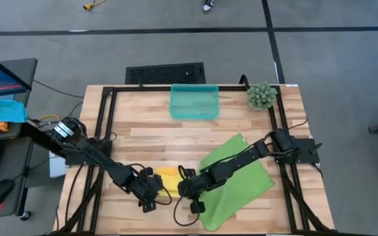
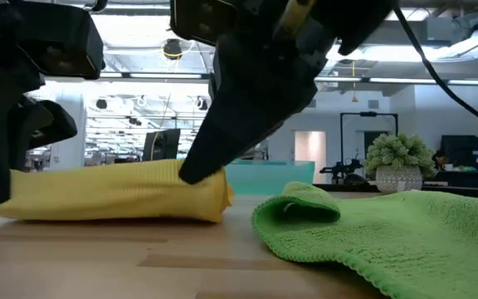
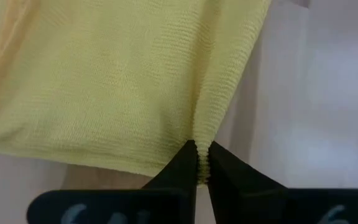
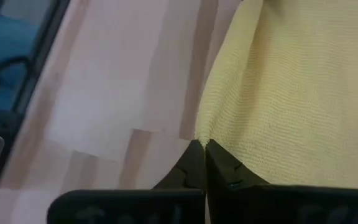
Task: Roll microfiber towels into tight, uniform cylinder then place into a basket
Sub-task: Roll the yellow microfiber towel
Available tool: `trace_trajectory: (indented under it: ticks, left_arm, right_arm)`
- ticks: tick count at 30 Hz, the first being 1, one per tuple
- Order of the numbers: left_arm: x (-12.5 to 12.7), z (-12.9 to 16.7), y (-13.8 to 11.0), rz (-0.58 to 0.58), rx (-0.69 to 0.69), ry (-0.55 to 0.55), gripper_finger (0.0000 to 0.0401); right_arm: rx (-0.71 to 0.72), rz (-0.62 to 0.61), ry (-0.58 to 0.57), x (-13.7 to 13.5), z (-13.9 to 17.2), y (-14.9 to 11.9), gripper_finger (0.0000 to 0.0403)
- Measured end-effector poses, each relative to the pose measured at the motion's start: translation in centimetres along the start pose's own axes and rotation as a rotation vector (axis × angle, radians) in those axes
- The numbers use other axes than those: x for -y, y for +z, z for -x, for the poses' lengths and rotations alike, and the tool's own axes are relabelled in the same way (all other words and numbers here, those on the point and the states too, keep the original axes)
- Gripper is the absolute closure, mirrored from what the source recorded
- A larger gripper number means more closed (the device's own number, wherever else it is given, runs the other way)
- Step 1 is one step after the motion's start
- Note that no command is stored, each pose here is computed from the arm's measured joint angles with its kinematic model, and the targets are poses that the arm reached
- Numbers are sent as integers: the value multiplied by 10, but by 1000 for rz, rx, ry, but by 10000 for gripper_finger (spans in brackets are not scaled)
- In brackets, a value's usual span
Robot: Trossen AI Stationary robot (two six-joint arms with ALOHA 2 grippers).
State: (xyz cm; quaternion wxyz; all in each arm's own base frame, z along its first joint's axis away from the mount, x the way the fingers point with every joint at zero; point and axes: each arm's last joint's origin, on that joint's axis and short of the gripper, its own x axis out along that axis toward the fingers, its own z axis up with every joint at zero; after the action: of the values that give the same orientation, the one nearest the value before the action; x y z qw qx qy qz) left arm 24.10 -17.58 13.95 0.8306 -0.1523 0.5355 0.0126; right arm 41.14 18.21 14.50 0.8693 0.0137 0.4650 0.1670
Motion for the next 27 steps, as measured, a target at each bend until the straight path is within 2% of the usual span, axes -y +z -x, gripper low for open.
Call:
trace_trajectory:
  ticks: [5, 11, 18, 23, 27]
  left_arm:
    - [4, 3, 2, 20, -38, -36, 386]
    - [10, 9, 8, 50, -67, -38, 385]
    - [15, 14, 14, 53, -70, -47, 385]
    - [10, 14, 15, 102, -86, -13, 385]
    - [2, 14, 17, 162, -72, 59, 385]
  right_arm:
    - [-13, -84, 73, -1, 1, 1, 381]
    - [-37, -125, 172, -3, 0, 1, 396]
    - [-60, -176, 179, 2, 0, 0, 382]
    - [-58, -231, 170, 6, 0, 1, 394]
    - [-60, -263, 165, 8, 0, 1, 394]
